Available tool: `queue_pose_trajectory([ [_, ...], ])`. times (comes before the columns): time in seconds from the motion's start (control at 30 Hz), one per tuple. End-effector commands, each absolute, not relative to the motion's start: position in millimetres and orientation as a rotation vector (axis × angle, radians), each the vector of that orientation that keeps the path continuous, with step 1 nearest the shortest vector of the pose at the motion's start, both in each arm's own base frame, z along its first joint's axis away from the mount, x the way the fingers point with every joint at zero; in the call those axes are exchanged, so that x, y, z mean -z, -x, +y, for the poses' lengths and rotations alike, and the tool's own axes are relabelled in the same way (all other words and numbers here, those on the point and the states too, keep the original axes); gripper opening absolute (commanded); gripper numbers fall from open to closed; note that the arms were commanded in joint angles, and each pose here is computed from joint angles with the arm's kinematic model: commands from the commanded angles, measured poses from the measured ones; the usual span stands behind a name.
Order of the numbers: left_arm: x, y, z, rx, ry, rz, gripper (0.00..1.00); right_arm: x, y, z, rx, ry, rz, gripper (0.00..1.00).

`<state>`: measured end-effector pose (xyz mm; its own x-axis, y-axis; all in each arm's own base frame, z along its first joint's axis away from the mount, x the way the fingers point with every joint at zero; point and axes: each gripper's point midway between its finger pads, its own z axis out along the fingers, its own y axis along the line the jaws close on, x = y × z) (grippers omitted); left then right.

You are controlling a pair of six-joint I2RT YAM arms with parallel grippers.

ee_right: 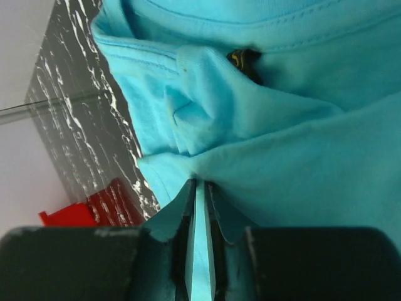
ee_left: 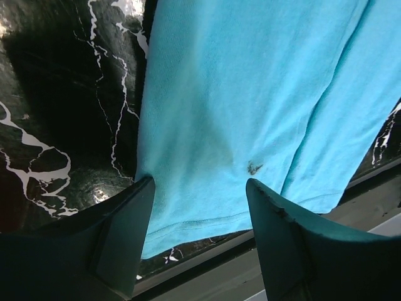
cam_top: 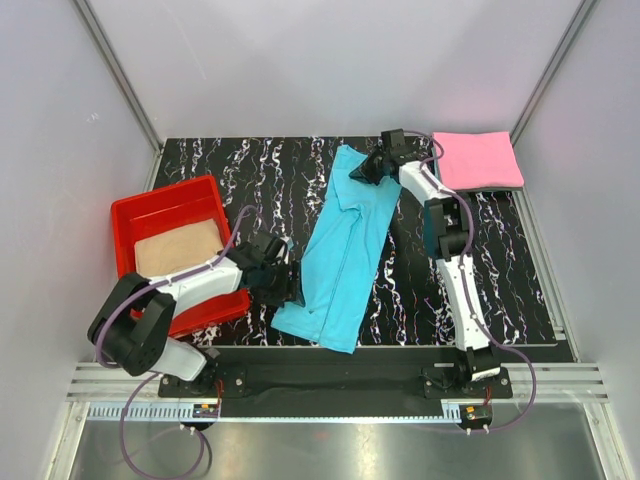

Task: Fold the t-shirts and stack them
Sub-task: Fold the tshirt

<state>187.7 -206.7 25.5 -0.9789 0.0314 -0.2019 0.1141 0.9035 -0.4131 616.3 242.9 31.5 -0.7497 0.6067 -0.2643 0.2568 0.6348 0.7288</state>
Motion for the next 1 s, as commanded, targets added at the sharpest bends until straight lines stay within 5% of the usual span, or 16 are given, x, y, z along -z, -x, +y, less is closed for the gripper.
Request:
queue_pose_trajectory([
  [0.0,-7.7,-168.2,-193.8,0.598,-0.043,2.934,0.67,-30.2,-629.1,252.1,-0.889,-0.702,2.357,0.17],
  [0.43,-4.0,-139.5,-205.9,0.718,0.136,2.968,0.67,-15.3,-663.8,261.8,-0.961,-0.688,2.234,0.20],
  [0.73,-74.3,-168.0,-218.5,0.755,0.031,2.810,0.72,-140.7,-658.5,257.9,-0.955,-0.447,2.107,0.36],
  [0.97,-89.1,-194.3,-210.1,0.704,-0.070,2.741,0.73,-231.4,-583.1,227.4,-0.829,-0.422,2.194,0.48],
])
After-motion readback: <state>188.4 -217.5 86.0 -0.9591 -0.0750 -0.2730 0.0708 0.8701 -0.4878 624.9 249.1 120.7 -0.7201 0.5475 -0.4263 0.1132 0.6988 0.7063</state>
